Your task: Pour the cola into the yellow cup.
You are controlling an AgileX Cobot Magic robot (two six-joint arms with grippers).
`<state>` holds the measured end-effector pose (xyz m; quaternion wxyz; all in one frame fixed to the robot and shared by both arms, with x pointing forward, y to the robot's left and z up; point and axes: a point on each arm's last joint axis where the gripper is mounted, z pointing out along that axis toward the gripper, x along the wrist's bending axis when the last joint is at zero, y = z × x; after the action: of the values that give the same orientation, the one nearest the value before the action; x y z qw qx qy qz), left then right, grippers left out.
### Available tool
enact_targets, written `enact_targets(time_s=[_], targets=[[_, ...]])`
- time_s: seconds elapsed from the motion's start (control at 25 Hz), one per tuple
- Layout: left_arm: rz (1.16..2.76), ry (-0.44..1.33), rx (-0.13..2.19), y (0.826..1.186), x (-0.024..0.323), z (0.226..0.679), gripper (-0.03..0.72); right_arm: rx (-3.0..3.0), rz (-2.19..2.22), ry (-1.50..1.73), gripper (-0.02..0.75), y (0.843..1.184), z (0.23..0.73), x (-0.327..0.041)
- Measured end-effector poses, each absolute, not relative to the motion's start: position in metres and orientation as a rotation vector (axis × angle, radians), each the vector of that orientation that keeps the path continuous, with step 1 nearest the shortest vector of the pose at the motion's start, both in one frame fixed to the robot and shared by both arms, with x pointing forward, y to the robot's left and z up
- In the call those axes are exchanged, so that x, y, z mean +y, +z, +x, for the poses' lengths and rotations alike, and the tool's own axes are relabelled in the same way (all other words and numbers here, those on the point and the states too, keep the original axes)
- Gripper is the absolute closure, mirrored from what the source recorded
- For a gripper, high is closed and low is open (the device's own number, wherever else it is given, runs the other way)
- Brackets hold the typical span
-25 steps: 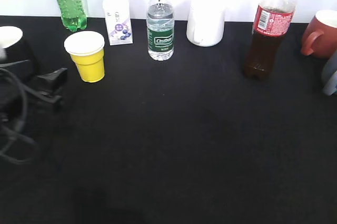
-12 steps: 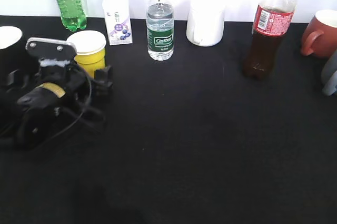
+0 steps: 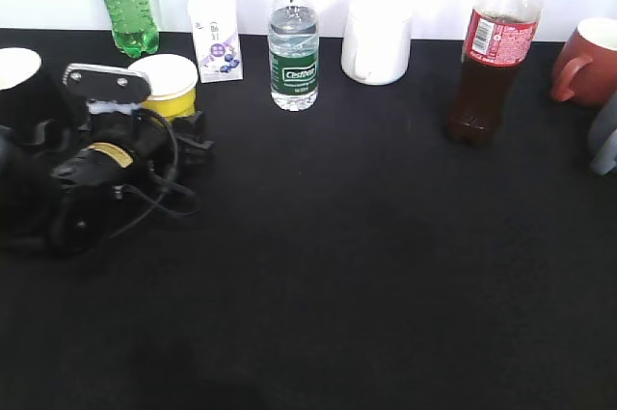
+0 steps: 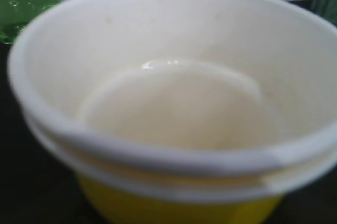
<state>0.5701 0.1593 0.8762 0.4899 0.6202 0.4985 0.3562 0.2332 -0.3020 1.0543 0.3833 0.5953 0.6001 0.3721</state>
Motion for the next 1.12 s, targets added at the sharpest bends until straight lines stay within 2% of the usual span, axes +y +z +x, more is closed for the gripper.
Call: enact_targets(time_s=[0.12, 0.28, 0.48, 0.72, 0.88, 0.96, 1.08, 1.12], targets=[[1.524, 0.82, 1.086, 0.911, 0.162, 0.543, 0.241, 1.53, 1.518, 0.949, 0.153, 1.054, 0.233, -0.302], [1.579, 0.597, 0.851, 0.95, 0.154, 0.501, 0.242, 1.53, 1.518, 0.949, 0.153, 1.054, 0.233, -0.302], [1.715, 0.331, 0.586, 0.955, 0.136, 0.472, 0.242, 1.53, 1.518, 0.949, 0.153, 1.054, 0.233, -0.302], [1.705, 0.303, 0.526, 0.958, 0.134, 0.468, 0.242, 1.505, 1.49, 0.975, 0.153, 1.063, 0.237, -0.302], [1.697, 0.295, 0.503, 0.959, 0.133, 0.466, 0.242, 1.33, 1.306, 1.159, 0.153, 1.104, 0.302, -0.297], [1.696, 0.295, 0.502, 0.959, 0.133, 0.466, 0.242, 1.273, 1.246, 1.202, 0.153, 1.112, 0.345, -0.296], [1.696, 0.295, 0.502, 0.959, 0.133, 0.466, 0.243, 1.243, 1.212, 1.227, 0.153, 1.104, 0.395, -0.294], [1.696, 0.295, 0.502, 0.959, 0.133, 0.466, 0.243, 1.261, 1.243, 1.22, 0.153, 1.089, 0.405, -0.294]])
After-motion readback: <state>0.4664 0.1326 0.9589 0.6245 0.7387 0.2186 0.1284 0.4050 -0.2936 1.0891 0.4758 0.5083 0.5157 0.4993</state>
